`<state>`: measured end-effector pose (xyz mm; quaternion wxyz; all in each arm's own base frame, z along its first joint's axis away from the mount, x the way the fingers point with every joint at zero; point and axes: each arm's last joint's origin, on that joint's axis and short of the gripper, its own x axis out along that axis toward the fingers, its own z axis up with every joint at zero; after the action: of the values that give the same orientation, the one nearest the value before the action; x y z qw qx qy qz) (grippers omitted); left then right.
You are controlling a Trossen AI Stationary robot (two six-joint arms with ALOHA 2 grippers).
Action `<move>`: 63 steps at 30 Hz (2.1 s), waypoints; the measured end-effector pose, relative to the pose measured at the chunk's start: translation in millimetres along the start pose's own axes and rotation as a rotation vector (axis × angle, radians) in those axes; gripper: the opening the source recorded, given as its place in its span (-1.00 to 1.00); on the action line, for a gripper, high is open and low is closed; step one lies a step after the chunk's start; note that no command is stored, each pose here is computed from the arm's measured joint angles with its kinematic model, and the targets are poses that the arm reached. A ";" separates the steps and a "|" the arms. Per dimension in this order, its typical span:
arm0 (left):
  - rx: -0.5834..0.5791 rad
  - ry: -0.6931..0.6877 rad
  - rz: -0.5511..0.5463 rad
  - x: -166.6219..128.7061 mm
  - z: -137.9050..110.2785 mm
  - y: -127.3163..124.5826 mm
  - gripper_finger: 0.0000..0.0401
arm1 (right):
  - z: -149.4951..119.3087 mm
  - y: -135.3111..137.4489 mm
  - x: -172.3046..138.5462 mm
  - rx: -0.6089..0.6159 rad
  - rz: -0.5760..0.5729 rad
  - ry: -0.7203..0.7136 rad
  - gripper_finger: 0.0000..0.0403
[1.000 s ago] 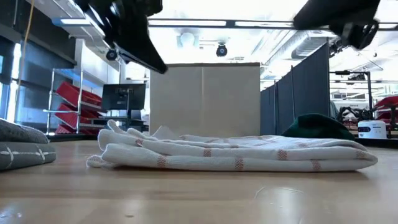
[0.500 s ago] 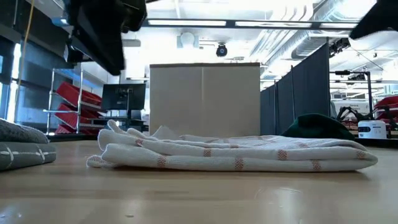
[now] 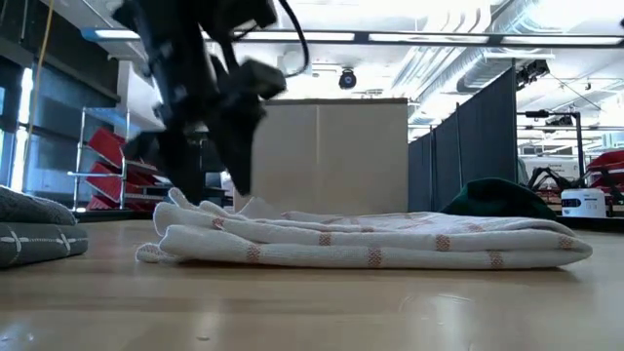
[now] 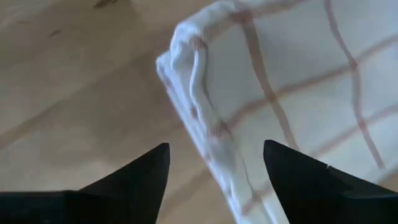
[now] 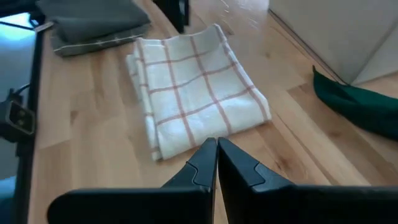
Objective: Fold towel
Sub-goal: Stack the folded white checkered towel on top of the dark grey towel
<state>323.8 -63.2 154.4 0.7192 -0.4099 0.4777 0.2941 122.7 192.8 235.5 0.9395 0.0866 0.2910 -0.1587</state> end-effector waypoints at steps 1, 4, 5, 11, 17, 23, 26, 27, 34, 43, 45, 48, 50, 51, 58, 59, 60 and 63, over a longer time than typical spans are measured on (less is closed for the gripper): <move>-0.004 -0.001 0.001 5.9 0.8 -0.2 0.31 | -0.9 0.2 -1.4 -0.005 0.005 -0.005 -1.00; -0.008 0.004 -0.015 19.7 1.2 -3.0 0.32 | -2.7 0.1 -4.4 -0.022 0.010 -0.017 -1.00; -0.008 0.005 -0.017 22.8 1.2 -4.0 0.32 | -3.3 0.2 -5.1 -0.025 0.013 -0.017 -1.00; -0.009 0.014 -0.006 28.1 0.0 -3.1 0.25 | -5.4 -0.4 -7.8 -0.045 0.017 -0.015 -1.00; 0.008 0.020 0.008 28.9 -5.6 -2.7 -0.37 | -5.3 -1.6 -8.3 -0.060 0.008 -0.038 -1.00; 0.110 0.020 -0.057 16.5 -12.8 -27.7 -0.86 | -5.3 -1.9 -8.3 -0.063 0.005 -0.038 -1.00; 0.132 0.019 -0.100 -3.7 -21.0 -52.6 -0.86 | -5.6 -1.9 -8.5 -0.064 0.006 -0.033 -1.00; 0.138 0.020 -0.113 -11.3 -24.7 -60.5 -0.86 | -5.8 -1.9 -8.6 -0.065 0.007 -0.030 -1.00; 0.135 0.076 -0.065 -69.6 -63.4 -93.0 -0.86 | -8.5 -1.4 -12.1 -0.085 0.023 -0.020 -1.00; 0.003 0.062 0.156 -135.0 -107.8 -88.9 -0.86 | -12.3 -0.8 -19.4 -0.111 0.047 -0.068 -1.00; -0.010 0.049 0.176 -147.7 -111.8 -88.3 -0.86 | -12.3 -1.0 -19.3 -0.113 0.045 -0.068 -1.00; -0.036 0.075 0.253 -162.5 -118.0 -81.4 -0.86 | -12.3 -1.0 -19.3 -0.113 0.045 -0.068 -1.00; -0.054 0.106 0.329 -169.4 -124.3 -74.8 -0.86 | -12.3 -1.0 -19.3 -0.113 0.045 -0.068 -1.00; -0.067 0.131 0.349 -171.6 -127.7 -73.1 -0.86 | -12.3 -1.0 -19.3 -0.113 0.045 -0.068 -1.00; -0.082 0.174 0.307 -195.6 -150.7 -63.5 -0.86 | -12.2 -1.8 -19.2 -0.121 0.039 -0.072 -1.00; -0.086 0.171 0.299 -199.3 -153.6 -61.7 -0.86 | -12.1 -1.9 -19.2 -0.122 0.038 -0.073 -1.00; -0.089 0.168 0.290 -203.0 -156.5 -59.8 -0.86 | -12.1 -2.0 -19.2 -0.123 0.037 -0.074 -1.00; -0.058 0.129 0.243 -216.6 -162.1 -49.3 -0.86 | -11.7 -2.3 -18.9 -0.124 0.033 -0.080 -1.00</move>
<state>211.4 -235.3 337.0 0.6340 -0.3875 0.5604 0.3659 101.0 198.3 236.6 0.9564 0.0265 0.2610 -0.1280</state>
